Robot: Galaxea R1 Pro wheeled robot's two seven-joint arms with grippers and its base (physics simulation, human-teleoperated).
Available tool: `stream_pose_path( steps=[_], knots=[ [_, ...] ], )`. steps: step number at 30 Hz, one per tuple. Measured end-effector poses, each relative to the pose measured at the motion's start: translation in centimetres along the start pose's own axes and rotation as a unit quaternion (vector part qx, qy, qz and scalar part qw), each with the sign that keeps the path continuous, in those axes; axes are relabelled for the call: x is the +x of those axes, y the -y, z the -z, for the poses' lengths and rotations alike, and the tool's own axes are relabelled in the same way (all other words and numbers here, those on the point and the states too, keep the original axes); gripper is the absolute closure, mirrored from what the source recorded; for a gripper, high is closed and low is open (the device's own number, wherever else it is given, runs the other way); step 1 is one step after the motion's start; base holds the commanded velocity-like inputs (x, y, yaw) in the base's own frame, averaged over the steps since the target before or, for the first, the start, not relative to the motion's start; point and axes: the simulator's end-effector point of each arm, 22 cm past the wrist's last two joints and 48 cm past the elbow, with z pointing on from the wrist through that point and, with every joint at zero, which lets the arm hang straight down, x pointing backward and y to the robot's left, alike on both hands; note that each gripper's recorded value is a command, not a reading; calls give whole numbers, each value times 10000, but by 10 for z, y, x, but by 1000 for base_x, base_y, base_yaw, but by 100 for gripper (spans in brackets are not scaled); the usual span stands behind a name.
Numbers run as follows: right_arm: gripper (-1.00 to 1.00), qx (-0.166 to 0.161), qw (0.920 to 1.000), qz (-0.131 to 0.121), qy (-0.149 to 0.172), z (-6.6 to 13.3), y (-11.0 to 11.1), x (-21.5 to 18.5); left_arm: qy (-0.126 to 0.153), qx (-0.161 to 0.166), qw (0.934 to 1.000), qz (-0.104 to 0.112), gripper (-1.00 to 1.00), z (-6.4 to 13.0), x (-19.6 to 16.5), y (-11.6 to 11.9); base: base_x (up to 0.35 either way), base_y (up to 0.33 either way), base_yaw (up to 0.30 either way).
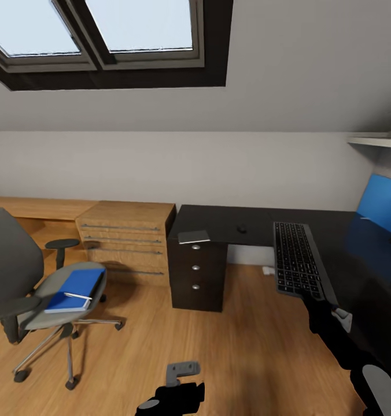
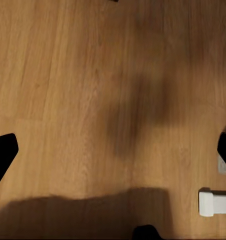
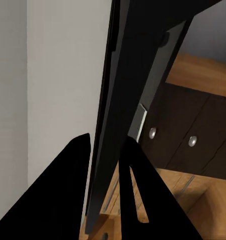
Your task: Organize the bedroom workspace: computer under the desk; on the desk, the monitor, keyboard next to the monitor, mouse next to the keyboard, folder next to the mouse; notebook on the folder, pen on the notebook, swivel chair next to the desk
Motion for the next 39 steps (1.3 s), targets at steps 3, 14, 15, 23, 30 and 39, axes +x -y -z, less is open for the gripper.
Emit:
stream_pose_path(
  steps=[3,14,15,23,30,39],
  knots=[
    [100,7,10000,-11,3,0,-4,-1,3,0,10000,2,-100,4,-3,1,-337,0,0],
    [100,109,9998,-150,10,1,-9,-5,4,-5,10000,-4,-100,17,-13,6,-332,-97,0],
    [100,148,9998,-151,43,2,-7,-9,4,-5,10000,-4,-100,19,-14,6,-311,-193,0],
    [100,330,9973,-639,172,13,7,-35,5,-8,10000,-14,-100,28,-20,10,-304,-203,0],
    [100,279,9955,-907,0,16,-2,-33,4,-10,10000,-15,-100,37,-25,13,-301,-208,0],
    [100,538,9953,-779,-188,19,13,-40,-2,-4,10000,-14,-100,43,-28,15,-152,-104,0]
  ],
)
